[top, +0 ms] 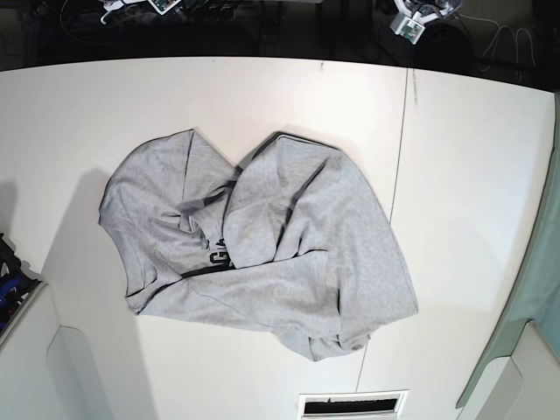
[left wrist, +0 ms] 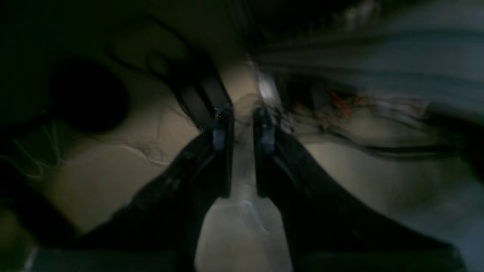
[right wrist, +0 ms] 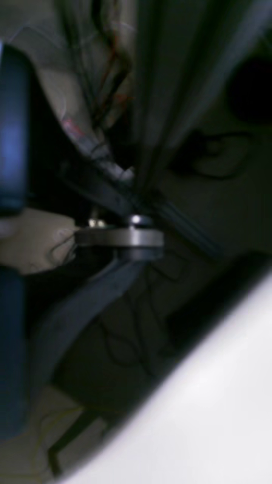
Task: Layout the t-shirt on the table in an organized manner, then fold the t-shirt properly
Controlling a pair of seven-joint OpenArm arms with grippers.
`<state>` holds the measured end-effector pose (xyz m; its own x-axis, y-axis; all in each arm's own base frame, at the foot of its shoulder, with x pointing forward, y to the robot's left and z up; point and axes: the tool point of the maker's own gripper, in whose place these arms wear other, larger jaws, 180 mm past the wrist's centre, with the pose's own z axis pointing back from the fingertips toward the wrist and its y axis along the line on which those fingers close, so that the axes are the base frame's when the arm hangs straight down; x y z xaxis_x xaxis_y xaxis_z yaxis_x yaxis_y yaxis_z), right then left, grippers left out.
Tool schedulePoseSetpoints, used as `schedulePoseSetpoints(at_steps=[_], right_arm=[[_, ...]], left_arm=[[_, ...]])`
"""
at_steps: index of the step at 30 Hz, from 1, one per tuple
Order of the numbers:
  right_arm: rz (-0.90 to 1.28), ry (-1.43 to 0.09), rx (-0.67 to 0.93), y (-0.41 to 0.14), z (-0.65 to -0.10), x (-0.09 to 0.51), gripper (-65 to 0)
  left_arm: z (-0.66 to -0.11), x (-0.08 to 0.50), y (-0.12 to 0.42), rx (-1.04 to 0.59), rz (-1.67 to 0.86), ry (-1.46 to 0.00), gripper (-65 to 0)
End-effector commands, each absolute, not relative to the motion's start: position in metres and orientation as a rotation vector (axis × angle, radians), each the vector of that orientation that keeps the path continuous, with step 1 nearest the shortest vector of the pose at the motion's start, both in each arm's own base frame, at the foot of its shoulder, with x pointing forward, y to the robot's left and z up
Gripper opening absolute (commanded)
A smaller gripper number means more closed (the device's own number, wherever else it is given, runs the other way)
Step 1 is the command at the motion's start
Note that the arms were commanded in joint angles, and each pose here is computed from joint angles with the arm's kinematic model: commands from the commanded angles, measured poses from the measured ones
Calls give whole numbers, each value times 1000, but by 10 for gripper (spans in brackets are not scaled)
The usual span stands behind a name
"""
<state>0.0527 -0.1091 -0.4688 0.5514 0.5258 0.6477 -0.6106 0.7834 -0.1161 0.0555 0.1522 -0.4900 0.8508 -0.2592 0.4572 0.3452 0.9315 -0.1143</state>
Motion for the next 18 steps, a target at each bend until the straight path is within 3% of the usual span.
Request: schedulePoseSetpoints(at_steps=[1, 3, 8, 12, 13, 16, 18], right_arm=[[654, -797, 138, -105, -448, 66, -650], [594, -897, 119, -105, -420, 94, -650], [498, -1092, 93, -107, -369, 165, -650], [455, -1095, 62, -108, -367, 220, -650], [458, -1084, 57, -107, -368, 233, -607], [459, -1101, 77, -94, -365, 267, -368], [448, -1125, 83, -89, -363, 287, -267]], left_arm=[[-474, 62, 157, -180, -330, -498, -528], [-449, 80, 169, -135, -340, -571, -501], [-398, 115, 176, -136, -334, -705, -350], [-382, 137, 175, -151, -353, -772, -329], [-379, 144, 174, -156, -357, -789, -329], [-371, 167, 168, -165, -382, -843, -291], [-370, 181, 158, -184, -400, -869, -265]])
